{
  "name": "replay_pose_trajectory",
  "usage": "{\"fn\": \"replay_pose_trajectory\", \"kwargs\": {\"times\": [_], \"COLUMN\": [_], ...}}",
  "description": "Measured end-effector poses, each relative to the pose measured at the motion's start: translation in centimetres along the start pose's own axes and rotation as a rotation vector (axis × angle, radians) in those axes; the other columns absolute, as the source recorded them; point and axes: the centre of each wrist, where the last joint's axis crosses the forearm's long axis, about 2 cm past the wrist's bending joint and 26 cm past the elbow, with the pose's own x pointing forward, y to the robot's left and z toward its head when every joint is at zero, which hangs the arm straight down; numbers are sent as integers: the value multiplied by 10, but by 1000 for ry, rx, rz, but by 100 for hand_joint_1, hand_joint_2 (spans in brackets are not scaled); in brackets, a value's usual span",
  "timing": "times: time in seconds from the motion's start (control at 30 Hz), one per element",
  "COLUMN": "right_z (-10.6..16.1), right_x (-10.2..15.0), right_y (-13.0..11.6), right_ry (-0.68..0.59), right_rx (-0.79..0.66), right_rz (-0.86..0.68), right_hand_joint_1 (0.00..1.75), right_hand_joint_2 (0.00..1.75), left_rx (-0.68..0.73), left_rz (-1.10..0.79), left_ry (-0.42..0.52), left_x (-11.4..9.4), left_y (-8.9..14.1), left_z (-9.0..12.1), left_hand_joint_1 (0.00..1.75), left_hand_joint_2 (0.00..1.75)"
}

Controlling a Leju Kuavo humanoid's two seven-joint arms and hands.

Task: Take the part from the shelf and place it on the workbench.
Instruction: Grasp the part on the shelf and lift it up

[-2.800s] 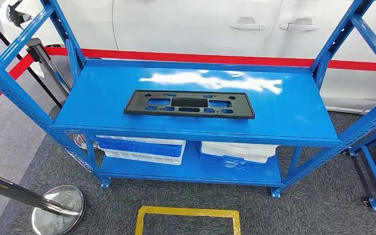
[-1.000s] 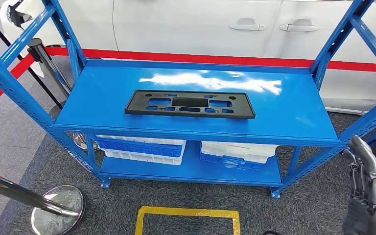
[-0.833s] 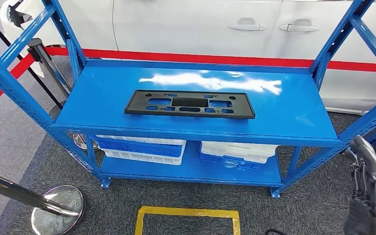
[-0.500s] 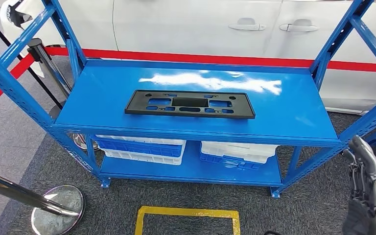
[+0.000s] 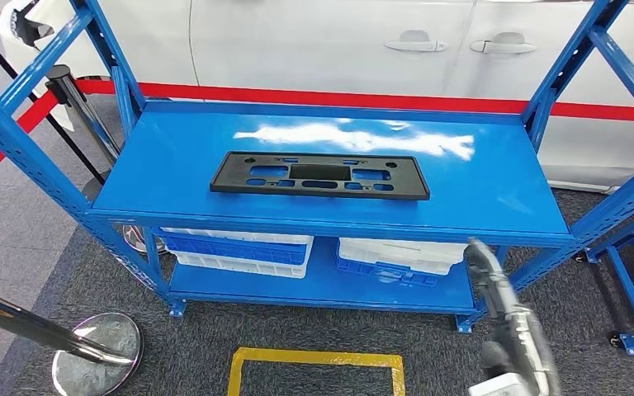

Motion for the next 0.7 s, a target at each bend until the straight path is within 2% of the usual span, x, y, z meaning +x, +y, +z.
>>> {"fn": "replay_pose_trajectory", "kwargs": {"times": [0.1, 0.23, 0.3, 0.43, 0.7], "right_z": [-20, -61, -74, -92, -103], "right_x": [-2, 17, 27, 37, 44], "right_y": [21, 34, 39, 39, 37], "right_ry": [-52, -201, -247, -315, -395], "right_rx": [134, 294, 335, 350, 316], "right_rz": [30, 327, 386, 419, 433], "right_hand_joint_1": [0, 0, 0, 0, 0], "right_hand_joint_2": [175, 175, 175, 175, 175], "left_rx": [7, 21, 25, 28, 36], "left_rz": [-42, -105, -116, -115, -95], "left_ry": [0, -8, -13, -18, -21], "left_x": [1, 2, 3, 3, 3], "left_y": [3, 8, 10, 12, 14], "left_z": [0, 0, 1, 0, 0], "left_hand_joint_1": [0, 0, 0, 0, 0], "left_hand_joint_2": [0, 0, 0, 0, 0]}}
